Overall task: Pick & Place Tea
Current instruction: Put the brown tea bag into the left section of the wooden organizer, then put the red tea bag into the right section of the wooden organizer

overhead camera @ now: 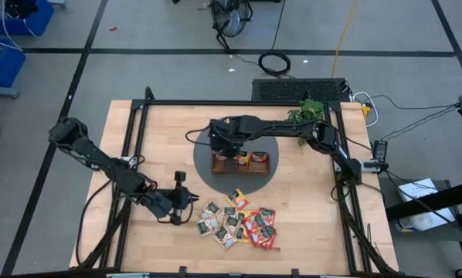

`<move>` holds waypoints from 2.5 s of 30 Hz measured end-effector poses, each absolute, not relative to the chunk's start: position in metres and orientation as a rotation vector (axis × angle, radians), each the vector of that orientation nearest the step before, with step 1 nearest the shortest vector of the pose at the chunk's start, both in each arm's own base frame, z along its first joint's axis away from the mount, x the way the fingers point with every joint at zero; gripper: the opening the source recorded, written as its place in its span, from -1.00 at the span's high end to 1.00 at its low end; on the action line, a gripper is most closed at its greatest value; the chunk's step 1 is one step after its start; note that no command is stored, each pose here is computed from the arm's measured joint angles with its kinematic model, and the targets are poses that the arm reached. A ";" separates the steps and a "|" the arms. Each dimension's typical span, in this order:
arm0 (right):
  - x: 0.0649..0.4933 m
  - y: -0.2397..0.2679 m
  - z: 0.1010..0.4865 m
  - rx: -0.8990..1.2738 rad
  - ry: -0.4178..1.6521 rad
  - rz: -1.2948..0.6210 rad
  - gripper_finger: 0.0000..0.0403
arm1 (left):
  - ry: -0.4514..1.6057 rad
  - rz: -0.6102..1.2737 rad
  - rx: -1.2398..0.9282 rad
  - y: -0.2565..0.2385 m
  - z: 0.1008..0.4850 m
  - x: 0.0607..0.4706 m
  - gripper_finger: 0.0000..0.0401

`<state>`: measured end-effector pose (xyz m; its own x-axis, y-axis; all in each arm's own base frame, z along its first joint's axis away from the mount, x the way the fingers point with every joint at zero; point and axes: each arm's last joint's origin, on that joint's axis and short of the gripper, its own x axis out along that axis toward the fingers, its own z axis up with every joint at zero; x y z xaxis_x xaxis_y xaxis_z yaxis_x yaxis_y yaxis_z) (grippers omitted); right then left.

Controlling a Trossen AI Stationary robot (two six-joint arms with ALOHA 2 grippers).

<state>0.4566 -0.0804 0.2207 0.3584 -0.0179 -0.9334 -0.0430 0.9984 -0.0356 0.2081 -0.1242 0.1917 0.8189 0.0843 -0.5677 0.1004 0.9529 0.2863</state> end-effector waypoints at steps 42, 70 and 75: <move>0.205 0.033 0.197 -0.100 0.405 0.241 0.98 | 0.474 -0.174 -0.016 -0.144 0.168 0.284 0.82; 0.253 0.123 0.143 0.243 0.497 0.423 1.00 | 0.743 -0.338 0.213 -0.207 0.162 0.404 0.81; 0.254 0.125 0.140 0.326 0.574 0.433 1.00 | 0.760 -0.322 0.203 -0.199 0.159 0.408 0.81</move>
<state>0.2540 0.1253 0.1399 0.7549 0.4778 -0.4492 -0.3004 0.8609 0.4107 0.4079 -0.1991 0.1594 0.6797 -0.2117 -0.7023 0.3572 0.9318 0.0648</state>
